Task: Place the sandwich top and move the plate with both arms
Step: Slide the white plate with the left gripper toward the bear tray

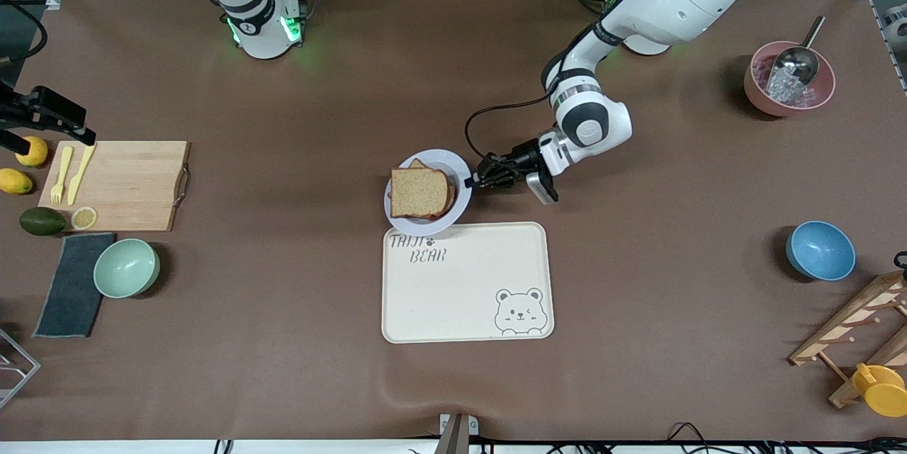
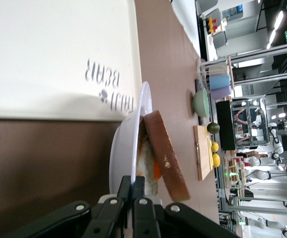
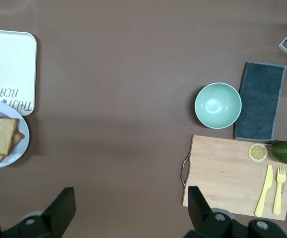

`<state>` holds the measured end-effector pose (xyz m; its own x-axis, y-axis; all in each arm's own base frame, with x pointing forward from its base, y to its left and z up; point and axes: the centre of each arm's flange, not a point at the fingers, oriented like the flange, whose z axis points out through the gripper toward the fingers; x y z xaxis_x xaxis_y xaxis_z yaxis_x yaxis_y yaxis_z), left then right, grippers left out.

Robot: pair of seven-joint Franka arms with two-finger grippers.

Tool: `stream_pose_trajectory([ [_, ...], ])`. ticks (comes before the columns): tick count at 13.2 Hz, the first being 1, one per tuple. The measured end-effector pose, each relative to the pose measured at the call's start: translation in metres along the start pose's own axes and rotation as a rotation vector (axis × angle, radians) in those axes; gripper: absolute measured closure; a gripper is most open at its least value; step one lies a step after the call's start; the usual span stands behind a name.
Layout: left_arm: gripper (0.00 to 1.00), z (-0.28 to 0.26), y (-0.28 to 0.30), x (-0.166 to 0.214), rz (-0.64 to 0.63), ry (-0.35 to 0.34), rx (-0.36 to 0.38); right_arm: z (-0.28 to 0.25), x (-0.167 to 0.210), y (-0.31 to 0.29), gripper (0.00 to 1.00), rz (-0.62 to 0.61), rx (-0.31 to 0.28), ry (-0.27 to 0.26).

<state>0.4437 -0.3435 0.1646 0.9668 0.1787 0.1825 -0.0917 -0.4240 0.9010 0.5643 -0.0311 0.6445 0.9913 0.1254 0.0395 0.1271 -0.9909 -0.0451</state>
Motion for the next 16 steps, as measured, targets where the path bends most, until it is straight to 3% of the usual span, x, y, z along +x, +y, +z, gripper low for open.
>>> stream_pose_trajectory([
  [16,0.95,-0.026,0.056,0.082,-0.116,0.146,-0.137,0.004,0.000,0.000,0.00,0.006,0.001,-0.011],
])
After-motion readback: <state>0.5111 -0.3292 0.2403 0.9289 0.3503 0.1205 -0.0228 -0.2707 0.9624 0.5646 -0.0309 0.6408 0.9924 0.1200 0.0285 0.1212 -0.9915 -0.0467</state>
